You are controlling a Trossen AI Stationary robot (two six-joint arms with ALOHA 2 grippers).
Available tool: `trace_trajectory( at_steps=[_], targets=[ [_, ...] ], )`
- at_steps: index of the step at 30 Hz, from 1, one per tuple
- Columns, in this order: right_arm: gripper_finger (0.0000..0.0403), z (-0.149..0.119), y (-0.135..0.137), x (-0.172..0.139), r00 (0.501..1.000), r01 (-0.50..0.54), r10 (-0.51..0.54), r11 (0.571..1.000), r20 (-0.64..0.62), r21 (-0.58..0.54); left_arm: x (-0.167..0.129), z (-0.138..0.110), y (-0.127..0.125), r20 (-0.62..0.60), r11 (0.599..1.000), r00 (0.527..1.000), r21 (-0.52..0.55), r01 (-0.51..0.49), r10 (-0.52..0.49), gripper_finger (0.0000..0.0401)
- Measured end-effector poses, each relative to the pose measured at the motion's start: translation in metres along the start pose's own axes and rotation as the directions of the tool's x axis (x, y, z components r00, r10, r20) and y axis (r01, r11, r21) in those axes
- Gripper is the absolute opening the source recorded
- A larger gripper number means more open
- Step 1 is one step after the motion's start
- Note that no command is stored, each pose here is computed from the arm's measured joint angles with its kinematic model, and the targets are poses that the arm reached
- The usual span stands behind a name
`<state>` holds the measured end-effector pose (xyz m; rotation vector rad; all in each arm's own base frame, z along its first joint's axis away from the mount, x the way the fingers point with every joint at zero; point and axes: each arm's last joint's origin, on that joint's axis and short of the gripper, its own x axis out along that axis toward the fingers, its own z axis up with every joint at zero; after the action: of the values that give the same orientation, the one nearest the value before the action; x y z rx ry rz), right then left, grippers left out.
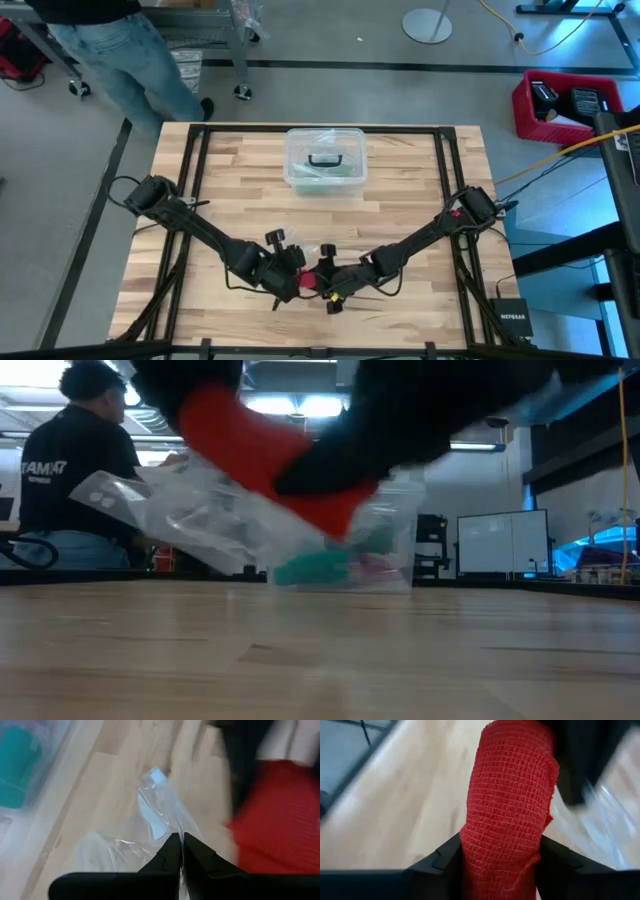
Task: Roll bandage
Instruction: Put the red bandage into the transparent zip bag
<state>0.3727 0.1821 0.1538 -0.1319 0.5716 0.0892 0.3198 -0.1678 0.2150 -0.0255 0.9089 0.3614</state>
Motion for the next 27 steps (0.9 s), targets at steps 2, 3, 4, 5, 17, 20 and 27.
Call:
trace_trajectory(
  at_steps=[2, 3, 4, 5, 17, 20, 27],
  targets=[
    [0.0188, 0.006, 0.001, -0.001, 1.000, -0.004, 0.004, 1.000, 0.017, -0.015, 0.001, 0.002, 0.001, 0.013, 1.000, 1.000, -0.017, -0.004, 0.004, 0.0002],
    [0.0188, 0.006, 0.001, -0.001, 1.000, -0.003, 0.003, 1.000, 0.014, -0.020, 0.001, 0.004, 0.001, 0.025, 1.000, 1.000, -0.026, 0.003, -0.003, 0.0002],
    [0.0188, 0.005, 0.000, -0.001, 1.000, 0.004, -0.004, 1.000, 0.011, -0.021, 0.001, 0.006, 0.001, 0.037, 1.000, 0.999, -0.025, 0.011, -0.010, 0.0002],
    [0.0188, 0.005, -0.001, 0.000, 1.000, 0.012, -0.012, 1.000, 0.010, -0.021, 0.001, 0.007, 0.000, 0.043, 1.000, 0.999, -0.021, 0.018, -0.017, 0.0002],
    [0.0188, -0.006, -0.012, 0.002, 0.990, 0.095, -0.090, 0.995, -0.107, 0.042, -0.011, 0.007, -0.009, 0.070, 0.998, 0.996, -0.020, 0.059, -0.057, 0.0001],
    [0.0188, -0.007, -0.013, 0.002, 0.989, 0.102, -0.095, 0.993, -0.116, 0.052, -0.015, 0.008, -0.012, 0.081, 0.998, 0.995, -0.014, 0.067, -0.066, 0.0001],
    [0.0188, -0.008, -0.015, 0.003, 0.986, 0.115, -0.103, 0.990, -0.131, 0.087, -0.025, 0.007, -0.020, 0.122, 0.998, 0.991, 0.012, 0.061, -0.062, 0.0001]
  ],
)
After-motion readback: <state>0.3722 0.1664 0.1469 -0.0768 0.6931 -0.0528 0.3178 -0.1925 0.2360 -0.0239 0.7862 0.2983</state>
